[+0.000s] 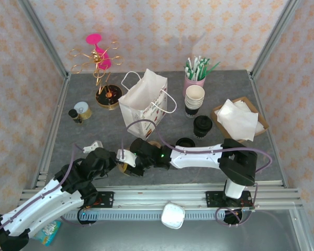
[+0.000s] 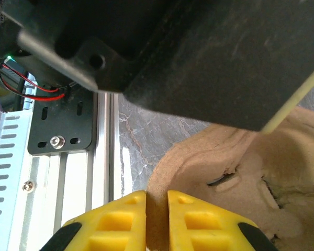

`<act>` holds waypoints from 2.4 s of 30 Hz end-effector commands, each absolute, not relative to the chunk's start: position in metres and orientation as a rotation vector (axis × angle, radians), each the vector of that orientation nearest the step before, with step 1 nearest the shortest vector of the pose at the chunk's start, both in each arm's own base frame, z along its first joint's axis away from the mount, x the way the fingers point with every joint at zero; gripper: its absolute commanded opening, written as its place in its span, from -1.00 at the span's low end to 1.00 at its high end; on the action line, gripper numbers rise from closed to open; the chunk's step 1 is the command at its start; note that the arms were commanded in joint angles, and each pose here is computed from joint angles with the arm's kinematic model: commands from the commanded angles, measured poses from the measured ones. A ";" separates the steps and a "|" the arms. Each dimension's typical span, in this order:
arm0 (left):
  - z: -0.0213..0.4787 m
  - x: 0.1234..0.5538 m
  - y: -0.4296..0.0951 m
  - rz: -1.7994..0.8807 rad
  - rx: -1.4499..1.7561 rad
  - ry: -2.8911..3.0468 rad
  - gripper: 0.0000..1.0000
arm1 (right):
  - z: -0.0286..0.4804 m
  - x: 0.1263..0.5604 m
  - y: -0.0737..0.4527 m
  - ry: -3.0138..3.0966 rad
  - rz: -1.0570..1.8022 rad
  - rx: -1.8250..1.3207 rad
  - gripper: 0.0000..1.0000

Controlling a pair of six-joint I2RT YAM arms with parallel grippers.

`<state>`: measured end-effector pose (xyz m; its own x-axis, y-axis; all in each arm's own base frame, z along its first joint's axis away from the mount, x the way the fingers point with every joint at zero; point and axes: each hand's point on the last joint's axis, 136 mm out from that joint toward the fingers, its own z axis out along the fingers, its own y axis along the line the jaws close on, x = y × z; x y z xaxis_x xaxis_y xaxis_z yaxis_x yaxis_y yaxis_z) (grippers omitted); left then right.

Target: Pack the takeout coffee

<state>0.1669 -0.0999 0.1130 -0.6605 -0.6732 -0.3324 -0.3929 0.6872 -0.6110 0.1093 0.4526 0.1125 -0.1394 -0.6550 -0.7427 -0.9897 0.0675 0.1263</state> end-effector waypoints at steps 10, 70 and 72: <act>0.122 0.170 -0.102 -0.737 -0.820 2.307 -0.44 | 0.133 0.112 0.450 1.882 0.947 -1.495 -0.74; 0.098 0.173 -0.128 -0.784 -0.634 2.386 -1.00 | 0.109 0.166 0.342 2.600 0.394 -0.027 0.24; 0.098 0.173 -0.127 -0.776 -0.635 2.386 -1.00 | 0.106 0.169 0.343 2.600 0.367 0.016 0.18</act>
<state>0.1684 -0.1264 0.0866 -0.7531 -0.5713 -0.3263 -0.2841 0.7298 -0.6219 0.1612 0.3566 0.1069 -0.8728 -0.0290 -0.4872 -0.1951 0.9357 0.2939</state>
